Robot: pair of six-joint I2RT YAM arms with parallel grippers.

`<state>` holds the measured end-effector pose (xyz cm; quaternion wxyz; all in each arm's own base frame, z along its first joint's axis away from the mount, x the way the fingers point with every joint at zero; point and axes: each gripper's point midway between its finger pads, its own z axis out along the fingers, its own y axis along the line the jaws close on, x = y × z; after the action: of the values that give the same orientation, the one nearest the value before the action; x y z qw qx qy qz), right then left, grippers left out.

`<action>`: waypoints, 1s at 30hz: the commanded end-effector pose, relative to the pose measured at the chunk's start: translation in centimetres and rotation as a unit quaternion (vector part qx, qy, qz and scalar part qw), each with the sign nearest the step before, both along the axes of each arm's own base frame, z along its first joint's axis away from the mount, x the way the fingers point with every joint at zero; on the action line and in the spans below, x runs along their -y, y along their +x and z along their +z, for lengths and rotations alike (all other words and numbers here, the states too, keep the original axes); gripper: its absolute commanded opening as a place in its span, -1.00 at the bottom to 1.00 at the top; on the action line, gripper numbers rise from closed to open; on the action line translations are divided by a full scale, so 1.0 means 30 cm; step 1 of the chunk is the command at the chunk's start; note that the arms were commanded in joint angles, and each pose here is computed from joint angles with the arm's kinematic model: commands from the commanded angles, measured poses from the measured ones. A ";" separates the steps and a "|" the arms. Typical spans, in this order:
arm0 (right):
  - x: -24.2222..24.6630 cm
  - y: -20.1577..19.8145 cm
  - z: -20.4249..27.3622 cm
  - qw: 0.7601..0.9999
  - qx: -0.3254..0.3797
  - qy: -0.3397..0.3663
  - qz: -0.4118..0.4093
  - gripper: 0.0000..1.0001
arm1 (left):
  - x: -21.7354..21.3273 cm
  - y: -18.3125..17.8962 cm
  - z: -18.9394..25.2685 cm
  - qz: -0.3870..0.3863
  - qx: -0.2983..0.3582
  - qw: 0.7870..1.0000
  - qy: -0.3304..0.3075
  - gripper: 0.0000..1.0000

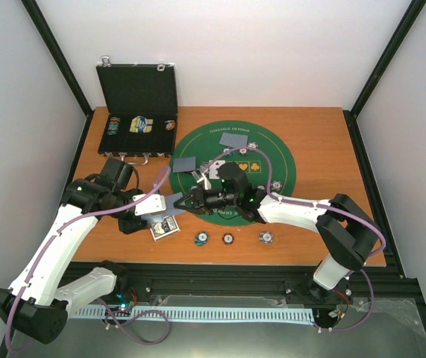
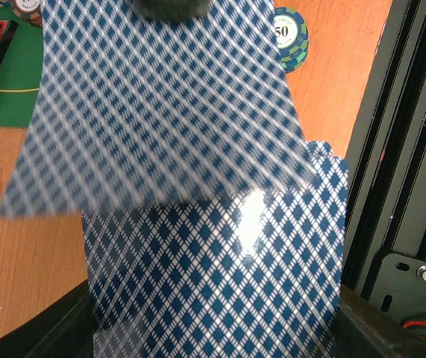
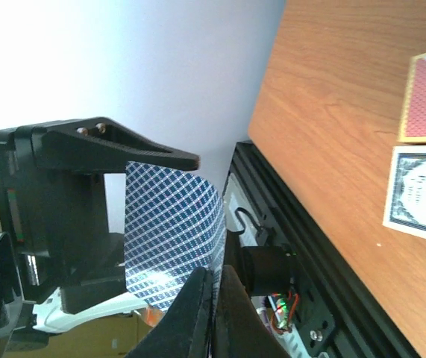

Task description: Distribute texas hold em gaming equipment

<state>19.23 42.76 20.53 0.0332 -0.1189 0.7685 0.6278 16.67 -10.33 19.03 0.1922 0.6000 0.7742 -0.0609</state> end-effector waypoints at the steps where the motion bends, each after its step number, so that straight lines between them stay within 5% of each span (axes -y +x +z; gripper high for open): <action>1: 0.068 0.035 0.005 0.999 0.006 -0.020 -0.027 -0.94 | 0.013 0.004 0.021 -0.011 0.012 1.000 -0.012 -0.69; 5: 0.172 0.133 -0.008 0.996 0.035 -0.067 -0.054 -0.94 | 0.012 0.002 0.022 -0.010 0.011 1.000 -0.011 -0.69; 9: 0.296 0.333 -0.006 0.960 0.179 -0.202 -0.080 -0.94 | 0.012 0.002 0.027 -0.010 0.013 1.000 -0.013 -0.69; 13: 0.462 0.516 -0.085 0.847 0.315 -0.418 -0.092 -0.94 | 0.012 0.000 0.025 -0.007 0.009 1.000 -0.012 -0.69; 20: 0.617 0.753 -0.125 0.575 0.545 -0.604 -0.085 -0.94 | 0.013 0.000 0.022 -0.003 0.005 1.000 -0.013 -0.69; 30: 0.482 0.760 -0.319 0.443 0.680 -0.581 0.057 -0.94 | 0.006 0.000 0.029 -0.003 0.010 1.000 -0.008 -0.69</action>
<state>40.83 26.62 9.55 0.3838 -0.4867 0.7626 -0.1850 16.64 -10.39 19.04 0.1926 0.5999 0.7740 -0.0628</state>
